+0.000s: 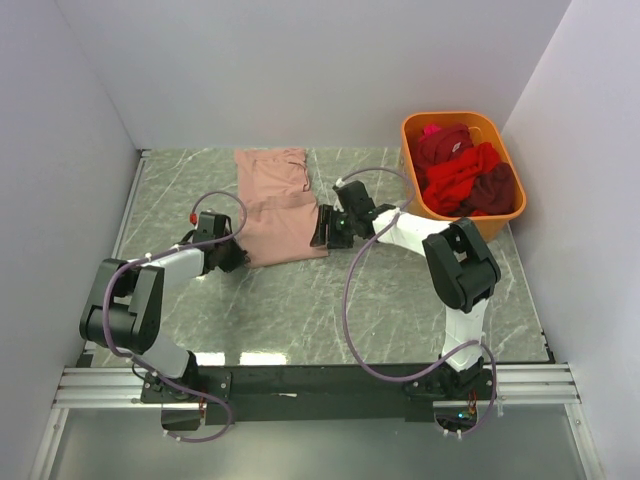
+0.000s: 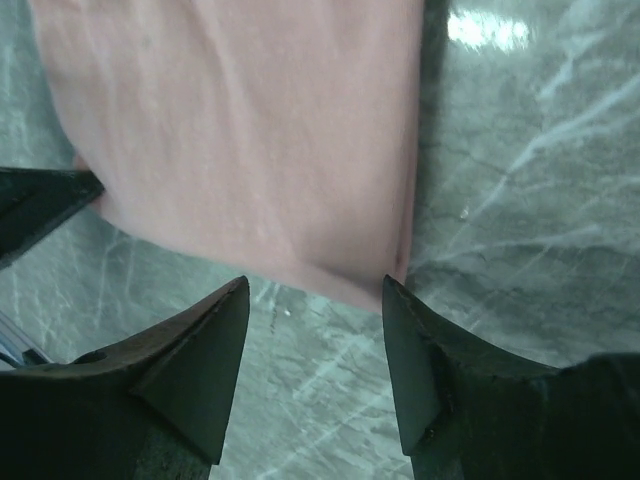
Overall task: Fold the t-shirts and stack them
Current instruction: Fold the tshirt
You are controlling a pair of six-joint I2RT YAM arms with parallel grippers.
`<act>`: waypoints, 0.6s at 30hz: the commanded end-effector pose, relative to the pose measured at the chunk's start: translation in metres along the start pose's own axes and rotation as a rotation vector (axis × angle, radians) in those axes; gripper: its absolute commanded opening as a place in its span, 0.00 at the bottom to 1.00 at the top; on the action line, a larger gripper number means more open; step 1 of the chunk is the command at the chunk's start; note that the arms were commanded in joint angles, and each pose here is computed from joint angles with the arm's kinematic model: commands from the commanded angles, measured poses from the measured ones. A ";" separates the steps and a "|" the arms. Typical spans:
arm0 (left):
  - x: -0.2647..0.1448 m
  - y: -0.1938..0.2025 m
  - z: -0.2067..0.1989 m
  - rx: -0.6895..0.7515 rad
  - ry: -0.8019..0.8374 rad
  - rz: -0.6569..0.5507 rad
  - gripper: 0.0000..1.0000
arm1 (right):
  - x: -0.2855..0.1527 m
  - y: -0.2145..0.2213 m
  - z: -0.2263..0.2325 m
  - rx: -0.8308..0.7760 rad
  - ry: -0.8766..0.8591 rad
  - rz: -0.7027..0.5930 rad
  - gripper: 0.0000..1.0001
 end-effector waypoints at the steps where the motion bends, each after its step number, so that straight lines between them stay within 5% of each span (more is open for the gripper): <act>1: 0.004 0.007 0.007 0.014 -0.051 0.030 0.01 | 0.003 0.009 -0.011 0.004 0.024 0.030 0.62; 9: 0.006 0.012 0.011 0.010 -0.051 0.047 0.01 | 0.013 0.015 -0.021 -0.003 0.085 0.038 0.59; 10: 0.005 0.011 0.011 0.010 -0.048 0.043 0.01 | 0.014 0.015 -0.021 -0.006 0.081 0.044 0.55; 15: 0.000 0.011 0.012 0.005 -0.073 0.028 0.01 | 0.010 0.021 -0.013 -0.020 0.049 0.047 0.02; 18: -0.010 0.018 0.010 0.017 -0.083 0.040 0.01 | -0.002 0.031 -0.011 -0.026 0.054 0.030 0.00</act>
Point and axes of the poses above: each gripper's point midway between its finger pads, its own x axis out along the fingers, its own z axis along the line the jaws close on, y = z × x, the point moved 10 cm from there along -x, back along the fingers, and after that the axes turned 5 degrees about x, right-handed, at the moved point
